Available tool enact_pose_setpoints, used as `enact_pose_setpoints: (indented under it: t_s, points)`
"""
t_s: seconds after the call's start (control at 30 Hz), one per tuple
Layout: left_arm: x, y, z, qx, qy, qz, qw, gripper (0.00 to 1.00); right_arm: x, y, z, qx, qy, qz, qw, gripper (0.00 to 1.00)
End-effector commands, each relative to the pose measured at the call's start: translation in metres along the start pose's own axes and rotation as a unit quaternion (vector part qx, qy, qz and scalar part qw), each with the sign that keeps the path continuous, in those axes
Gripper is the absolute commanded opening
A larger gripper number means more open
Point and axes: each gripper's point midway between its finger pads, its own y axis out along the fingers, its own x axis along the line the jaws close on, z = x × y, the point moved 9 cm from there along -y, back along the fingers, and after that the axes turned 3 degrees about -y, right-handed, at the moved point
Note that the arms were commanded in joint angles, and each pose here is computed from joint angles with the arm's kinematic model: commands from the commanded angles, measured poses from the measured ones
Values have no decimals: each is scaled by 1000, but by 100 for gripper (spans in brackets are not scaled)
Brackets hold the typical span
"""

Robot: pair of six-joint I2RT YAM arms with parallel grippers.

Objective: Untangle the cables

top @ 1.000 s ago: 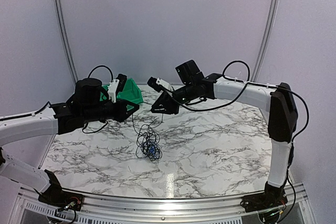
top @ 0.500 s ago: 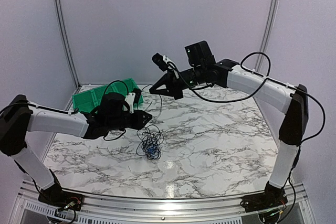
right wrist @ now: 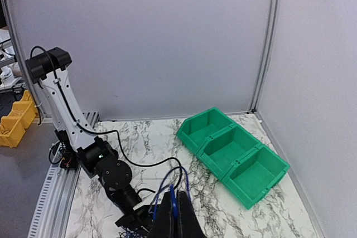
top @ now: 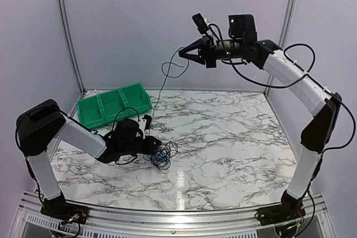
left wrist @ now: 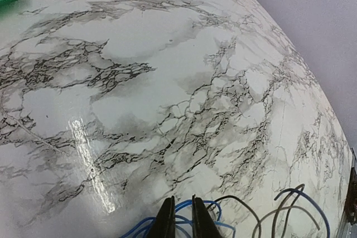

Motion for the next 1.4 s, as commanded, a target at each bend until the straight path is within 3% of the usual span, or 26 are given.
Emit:
enact_pose_setpoints:
  t_s: [0.0,0.17,0.4,0.6,0.8,1.0,1.23,1.37]
  points:
    - [7,6,14,12,-11,0,1000,14,2,-35,-41,-41,-42,24,998,0]
    - [12,9,24,12,-11,-22,1000,19,-3,-55,-50,-48,-59,40,996,0]
    - [7,-6,18,-2,-8,-15,1000,24,-24,-94,-54,-30,-91,139,986,0]
    - [-15,-53,-22,-82,33,-15,996,35,-30,-83,12,44,-56,159,985,0]
    - [-39,-94,-57,-113,130,-18,985,53,-13,-53,81,142,-47,149,978,0]
    - [-68,-105,-76,-91,218,43,971,54,12,-22,111,192,-58,104,974,0]
    - [-89,-89,-80,-65,236,125,962,57,16,8,112,194,-57,62,977,0]
    - [-94,-78,-83,-65,249,140,956,52,24,19,104,192,-64,50,978,0]
